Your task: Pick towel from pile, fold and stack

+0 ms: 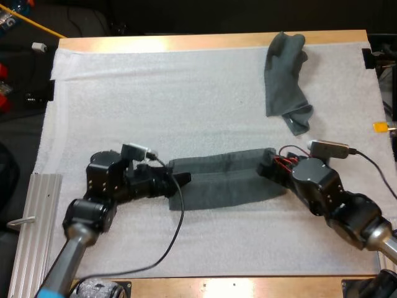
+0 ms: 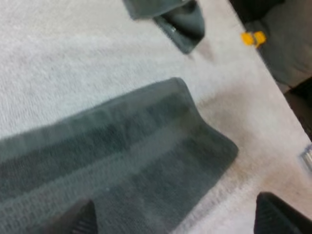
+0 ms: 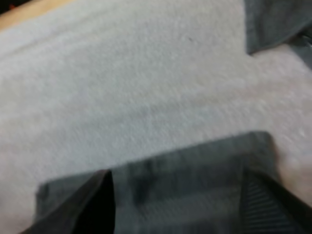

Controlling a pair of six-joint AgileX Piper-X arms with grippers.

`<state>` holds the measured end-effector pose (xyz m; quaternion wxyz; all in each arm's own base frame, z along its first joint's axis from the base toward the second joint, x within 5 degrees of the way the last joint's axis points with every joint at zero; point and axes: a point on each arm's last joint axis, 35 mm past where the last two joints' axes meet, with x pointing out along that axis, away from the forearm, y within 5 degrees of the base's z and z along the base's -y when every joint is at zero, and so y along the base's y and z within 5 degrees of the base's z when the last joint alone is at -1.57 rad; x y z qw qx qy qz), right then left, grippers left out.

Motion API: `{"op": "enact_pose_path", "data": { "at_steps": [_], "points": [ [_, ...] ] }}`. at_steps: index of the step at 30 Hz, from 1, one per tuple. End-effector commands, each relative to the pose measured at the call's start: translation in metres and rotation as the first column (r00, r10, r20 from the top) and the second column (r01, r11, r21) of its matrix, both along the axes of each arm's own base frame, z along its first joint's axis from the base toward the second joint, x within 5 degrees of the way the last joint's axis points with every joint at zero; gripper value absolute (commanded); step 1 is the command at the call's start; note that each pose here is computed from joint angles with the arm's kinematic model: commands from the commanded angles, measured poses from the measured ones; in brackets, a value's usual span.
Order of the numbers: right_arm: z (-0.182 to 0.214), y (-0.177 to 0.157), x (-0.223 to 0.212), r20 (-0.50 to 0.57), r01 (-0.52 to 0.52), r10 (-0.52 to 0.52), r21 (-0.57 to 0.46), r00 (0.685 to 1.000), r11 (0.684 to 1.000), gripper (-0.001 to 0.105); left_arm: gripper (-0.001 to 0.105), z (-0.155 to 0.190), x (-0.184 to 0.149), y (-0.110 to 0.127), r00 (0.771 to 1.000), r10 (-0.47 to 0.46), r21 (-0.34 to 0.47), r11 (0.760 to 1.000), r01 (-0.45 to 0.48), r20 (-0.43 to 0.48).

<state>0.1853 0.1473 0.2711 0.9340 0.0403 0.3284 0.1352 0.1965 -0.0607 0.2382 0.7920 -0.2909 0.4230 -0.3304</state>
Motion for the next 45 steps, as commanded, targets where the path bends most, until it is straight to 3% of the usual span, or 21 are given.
{"op": "enact_pose_path", "data": {
  "at_steps": [1, 11, 20, 25, 33, 39, 45],
  "points": [
    [0.007, -0.004, -0.004, -0.015, -0.005, 0.005, -0.035, 1.000, 0.999, 0.055, 0.064, 0.005, -0.007, 0.002, 1.000, 0.010, -0.002, 1.000, -0.010, -0.003],
    [0.046, -0.027, -0.031, -0.146, -0.054, 0.028, -0.179, 0.989, 0.982, 0.055, 0.064, 0.048, -0.067, 0.014, 0.998, 0.061, 0.022, 0.998, -0.061, 0.029],
    [0.067, -0.042, -0.051, -0.205, -0.097, 0.061, -0.172, 0.977, 0.980, 0.055, 0.064, 0.081, -0.110, 0.023, 0.993, 0.096, 0.041, 0.994, -0.098, 0.064],
    [0.067, -0.042, -0.052, -0.209, -0.110, 0.076, -0.159, 0.975, 0.981, 0.055, 0.064, 0.083, -0.118, 0.026, 0.991, 0.112, 0.051, 0.992, -0.116, 0.075],
    [0.058, -0.045, -0.018, -0.210, -0.073, 0.036, -0.171, 0.977, 0.983, 0.055, 0.064, 0.082, -0.118, 0.026, 0.990, 0.122, 0.062, 0.990, -0.127, 0.068],
    [0.040, -0.068, 0.019, -0.306, -0.099, 0.067, -0.091, 0.950, 0.991, 0.055, 0.061, 0.082, -0.118, 0.026, 0.990, 0.122, 0.063, 0.990, -0.127, 0.066],
    [0.018, -0.103, 0.047, -0.392, -0.051, 0.022, -0.065, 0.920, 0.997, 0.055, 0.060, 0.079, -0.120, 0.026, 0.992, 0.122, 0.072, 0.990, -0.124, 0.036]
  ]
}}
